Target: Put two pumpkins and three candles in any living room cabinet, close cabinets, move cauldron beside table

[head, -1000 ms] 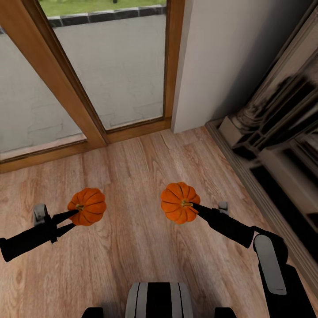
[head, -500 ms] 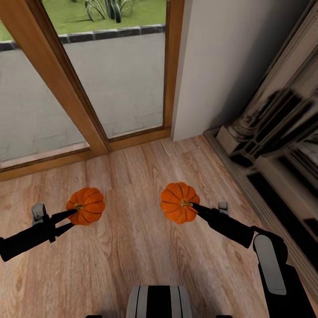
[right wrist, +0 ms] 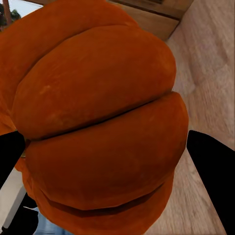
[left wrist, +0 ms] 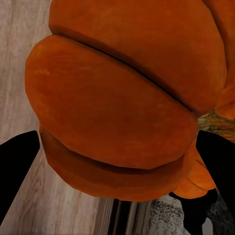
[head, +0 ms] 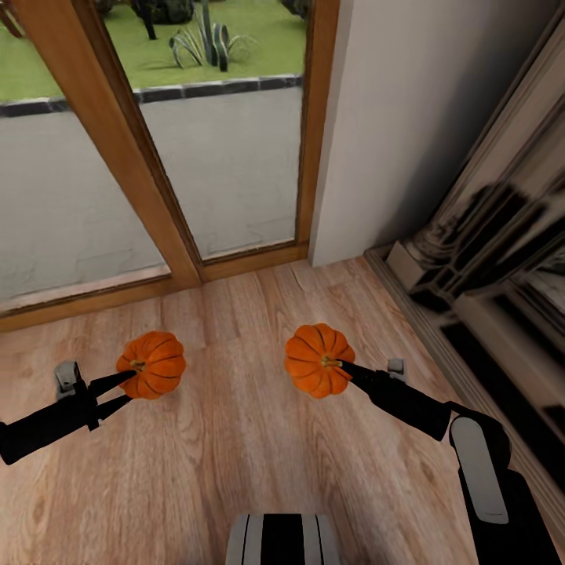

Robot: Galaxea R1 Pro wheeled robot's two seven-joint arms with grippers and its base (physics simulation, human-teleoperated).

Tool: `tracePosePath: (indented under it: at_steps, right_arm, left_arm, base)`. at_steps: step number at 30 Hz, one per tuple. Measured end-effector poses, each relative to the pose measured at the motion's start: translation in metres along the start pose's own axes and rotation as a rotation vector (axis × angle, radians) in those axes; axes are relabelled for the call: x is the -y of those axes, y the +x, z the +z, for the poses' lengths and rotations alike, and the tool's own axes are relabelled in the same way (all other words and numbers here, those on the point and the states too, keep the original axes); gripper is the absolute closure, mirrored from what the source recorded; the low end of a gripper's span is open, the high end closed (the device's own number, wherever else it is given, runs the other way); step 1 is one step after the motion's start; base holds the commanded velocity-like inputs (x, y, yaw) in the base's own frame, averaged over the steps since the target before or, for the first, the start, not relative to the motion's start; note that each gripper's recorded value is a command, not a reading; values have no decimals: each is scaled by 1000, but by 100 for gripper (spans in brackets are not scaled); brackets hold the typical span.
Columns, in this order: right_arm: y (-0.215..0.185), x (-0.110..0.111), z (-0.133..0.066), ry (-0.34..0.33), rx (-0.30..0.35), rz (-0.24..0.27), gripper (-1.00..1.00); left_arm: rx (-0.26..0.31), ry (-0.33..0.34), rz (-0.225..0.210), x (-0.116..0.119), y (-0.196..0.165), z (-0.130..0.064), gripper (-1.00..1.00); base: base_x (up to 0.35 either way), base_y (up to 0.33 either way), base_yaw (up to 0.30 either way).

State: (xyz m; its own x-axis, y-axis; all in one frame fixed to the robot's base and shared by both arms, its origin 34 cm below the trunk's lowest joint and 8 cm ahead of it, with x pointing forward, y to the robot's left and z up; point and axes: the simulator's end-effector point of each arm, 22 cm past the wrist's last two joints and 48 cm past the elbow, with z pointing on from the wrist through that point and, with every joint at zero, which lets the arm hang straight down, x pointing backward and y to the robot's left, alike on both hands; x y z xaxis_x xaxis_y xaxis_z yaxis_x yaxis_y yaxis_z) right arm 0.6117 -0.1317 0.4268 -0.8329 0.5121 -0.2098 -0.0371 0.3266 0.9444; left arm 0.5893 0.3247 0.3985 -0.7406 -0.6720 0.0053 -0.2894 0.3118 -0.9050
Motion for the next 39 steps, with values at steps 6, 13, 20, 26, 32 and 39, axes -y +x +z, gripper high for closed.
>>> tracePosePath:
  at_steps: [6, 13, 20, 26, 32, 39]
  right_arm:
    - [-4, -15, -2, -14, 8, -24, 100]
    - [-9, -33, -5, -31, 19, -54, 100]
    - [-13, -51, -8, -47, 30, -82, 100]
    - [-17, -66, -12, -59, 40, -107, 100]
    - [-18, -71, -13, -63, 43, -114, 100]
    - [-21, -85, -17, -81, 51, -132, 100]
  left_arm:
    - [12, 17, 20, 14, -3, -6, 100]
    - [23, 40, 43, 31, -5, -12, 100]
    - [34, 62, 67, 48, -6, -18, 100]
    - [43, 78, 88, 62, -7, -24, 100]
    - [46, 82, 92, 65, -7, -26, 100]
    - [61, 136, 84, 84, -9, -34, 100]
  base:
    - [-192, 0, 240]
    - [-71, 0, 255]
    - [-2, 0, 258]
    - [0, 0, 259]
    - [0, 0, 259]
    - [0, 0, 259]
